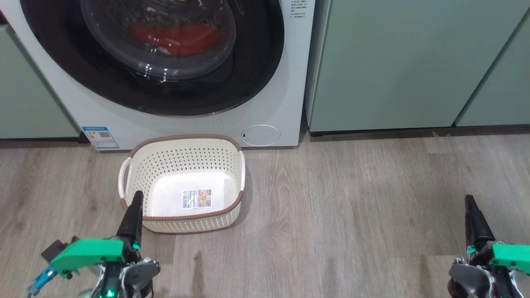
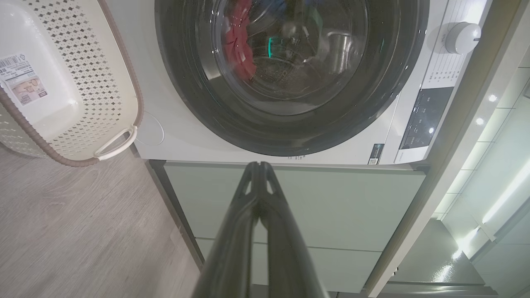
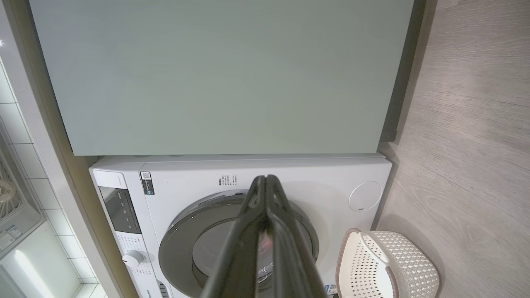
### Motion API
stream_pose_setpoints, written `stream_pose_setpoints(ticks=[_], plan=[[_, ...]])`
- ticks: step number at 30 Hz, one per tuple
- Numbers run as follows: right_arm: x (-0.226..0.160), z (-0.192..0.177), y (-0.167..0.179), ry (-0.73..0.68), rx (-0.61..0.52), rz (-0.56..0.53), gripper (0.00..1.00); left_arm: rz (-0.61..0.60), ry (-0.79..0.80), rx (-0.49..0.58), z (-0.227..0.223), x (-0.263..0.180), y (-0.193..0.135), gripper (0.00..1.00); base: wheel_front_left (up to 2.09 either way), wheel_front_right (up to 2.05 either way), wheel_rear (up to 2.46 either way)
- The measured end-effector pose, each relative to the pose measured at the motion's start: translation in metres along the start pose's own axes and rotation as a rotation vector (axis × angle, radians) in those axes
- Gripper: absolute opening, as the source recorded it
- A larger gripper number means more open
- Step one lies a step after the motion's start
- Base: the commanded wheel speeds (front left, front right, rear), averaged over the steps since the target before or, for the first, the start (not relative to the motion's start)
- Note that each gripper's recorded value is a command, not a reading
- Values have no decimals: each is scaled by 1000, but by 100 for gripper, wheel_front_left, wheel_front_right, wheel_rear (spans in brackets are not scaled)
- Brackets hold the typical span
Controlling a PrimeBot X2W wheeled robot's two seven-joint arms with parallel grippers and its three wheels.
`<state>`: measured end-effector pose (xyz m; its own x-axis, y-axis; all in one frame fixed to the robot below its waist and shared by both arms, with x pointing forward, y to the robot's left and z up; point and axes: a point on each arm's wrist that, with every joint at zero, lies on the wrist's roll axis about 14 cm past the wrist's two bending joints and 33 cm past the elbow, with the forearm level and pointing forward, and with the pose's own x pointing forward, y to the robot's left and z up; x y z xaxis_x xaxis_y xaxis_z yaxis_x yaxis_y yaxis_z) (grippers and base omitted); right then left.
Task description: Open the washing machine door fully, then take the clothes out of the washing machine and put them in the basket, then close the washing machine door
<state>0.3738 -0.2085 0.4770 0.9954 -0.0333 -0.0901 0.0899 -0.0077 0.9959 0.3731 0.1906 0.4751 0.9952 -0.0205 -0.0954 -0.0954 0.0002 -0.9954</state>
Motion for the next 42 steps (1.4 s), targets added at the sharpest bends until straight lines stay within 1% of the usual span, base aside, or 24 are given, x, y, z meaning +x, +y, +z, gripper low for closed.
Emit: stream_pose_setpoints(ticks=[42], plan=[[0, 0, 0, 0, 0, 0, 0, 0, 0, 0, 0, 0, 0, 0, 0, 0, 0]])
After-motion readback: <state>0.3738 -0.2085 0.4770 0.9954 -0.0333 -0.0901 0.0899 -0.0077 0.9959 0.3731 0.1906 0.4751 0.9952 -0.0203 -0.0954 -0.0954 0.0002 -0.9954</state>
